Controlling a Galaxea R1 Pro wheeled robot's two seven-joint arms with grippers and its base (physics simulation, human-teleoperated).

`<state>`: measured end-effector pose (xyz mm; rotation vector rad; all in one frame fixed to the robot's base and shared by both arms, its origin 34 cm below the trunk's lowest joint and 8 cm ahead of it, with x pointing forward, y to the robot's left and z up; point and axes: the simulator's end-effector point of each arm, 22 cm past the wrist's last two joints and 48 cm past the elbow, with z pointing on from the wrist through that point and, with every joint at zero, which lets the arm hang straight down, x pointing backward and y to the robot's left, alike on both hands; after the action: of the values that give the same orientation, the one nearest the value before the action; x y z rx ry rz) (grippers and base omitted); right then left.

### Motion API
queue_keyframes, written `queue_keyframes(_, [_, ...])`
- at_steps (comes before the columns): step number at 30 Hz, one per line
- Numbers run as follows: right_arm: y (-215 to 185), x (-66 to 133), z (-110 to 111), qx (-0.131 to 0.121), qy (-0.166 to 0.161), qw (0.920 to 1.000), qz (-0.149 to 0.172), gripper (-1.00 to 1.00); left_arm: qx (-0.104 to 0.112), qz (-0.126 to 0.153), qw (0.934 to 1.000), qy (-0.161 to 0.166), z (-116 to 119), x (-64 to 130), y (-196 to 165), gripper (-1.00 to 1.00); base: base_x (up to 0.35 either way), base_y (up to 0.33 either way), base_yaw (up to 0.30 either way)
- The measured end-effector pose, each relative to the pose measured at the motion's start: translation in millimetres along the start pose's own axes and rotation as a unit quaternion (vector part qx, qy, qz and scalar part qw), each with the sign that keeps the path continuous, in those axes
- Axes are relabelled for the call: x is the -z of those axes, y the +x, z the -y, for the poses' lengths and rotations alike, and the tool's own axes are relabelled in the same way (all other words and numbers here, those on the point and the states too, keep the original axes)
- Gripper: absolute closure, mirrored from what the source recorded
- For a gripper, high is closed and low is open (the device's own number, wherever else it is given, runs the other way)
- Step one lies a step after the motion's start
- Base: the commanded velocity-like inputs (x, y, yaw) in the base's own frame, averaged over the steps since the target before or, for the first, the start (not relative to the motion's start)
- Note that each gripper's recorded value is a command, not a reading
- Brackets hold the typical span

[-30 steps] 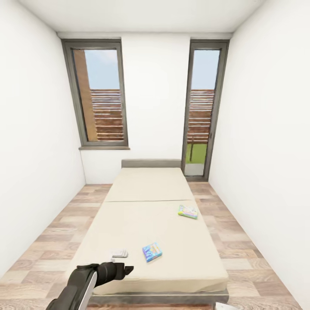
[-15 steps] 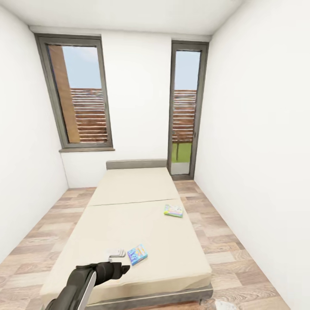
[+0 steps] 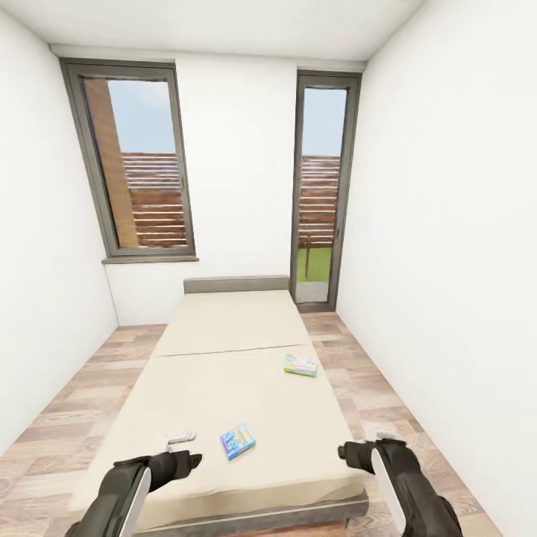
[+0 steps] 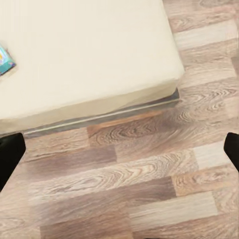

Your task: Put all the toys in the child's room - the three board games (two on the bed and one on the table), the two jigsaw puzzles on the table, and the tennis ball on the table - inside the toy box on the table in the child's room.

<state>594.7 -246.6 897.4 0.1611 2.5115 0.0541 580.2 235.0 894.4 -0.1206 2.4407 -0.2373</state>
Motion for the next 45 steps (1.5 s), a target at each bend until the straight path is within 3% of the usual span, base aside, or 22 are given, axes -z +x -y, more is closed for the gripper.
queue_keyframes(6, [-34, 30.0, -35, 0.04, -0.041, 0.9979, 0.03, -1.0, 0.013, 0.015, 0.9993, -0.032, -13, 2.0, -22, -1.0, 0.0, 0.0, 0.0])
queue_keyframes(13, [-66, 63.6, -72, 0.051, -0.123, 0.9889, 0.066, -1.0, 0.016, 0.034, 0.9982, -0.048, -5, 4.7, -51, -1.0, 0.0, 0.0, 0.0])
queue_keyframes(17, [-69, 69.5, -81, 0.054, -0.144, 0.9856, 0.071, -1.0, 0.018, 0.038, 0.9967, -0.069, -12, 6.1, -54, -1.0, 0.0, -0.047, 0.0])
queue_keyframes(23, [-70, 71.2, -82, 0.056, -0.148, 0.9848, 0.073, -1.0, 0.019, 0.037, 0.9958, -0.081, -16, 6.4, -54, -1.0, 0.0, -0.238, 0.002])
queue_keyframes(29, [-68, 68.4, -82, 0.056, -0.145, 0.9854, 0.069, -1.0, 0.019, 0.034, 0.9965, -0.074, -4, 4.4, -52, -1.0, 0.0, -0.249, 0.159])
queue_keyframes(45, [-60, 56.3, -70, 0.053, -0.121, 0.9895, 0.058, -1.0, 0.018, 0.03, 0.9967, -0.073, -1, -0.2, -47, -1.0, 0.061, -0.026, 0.24])
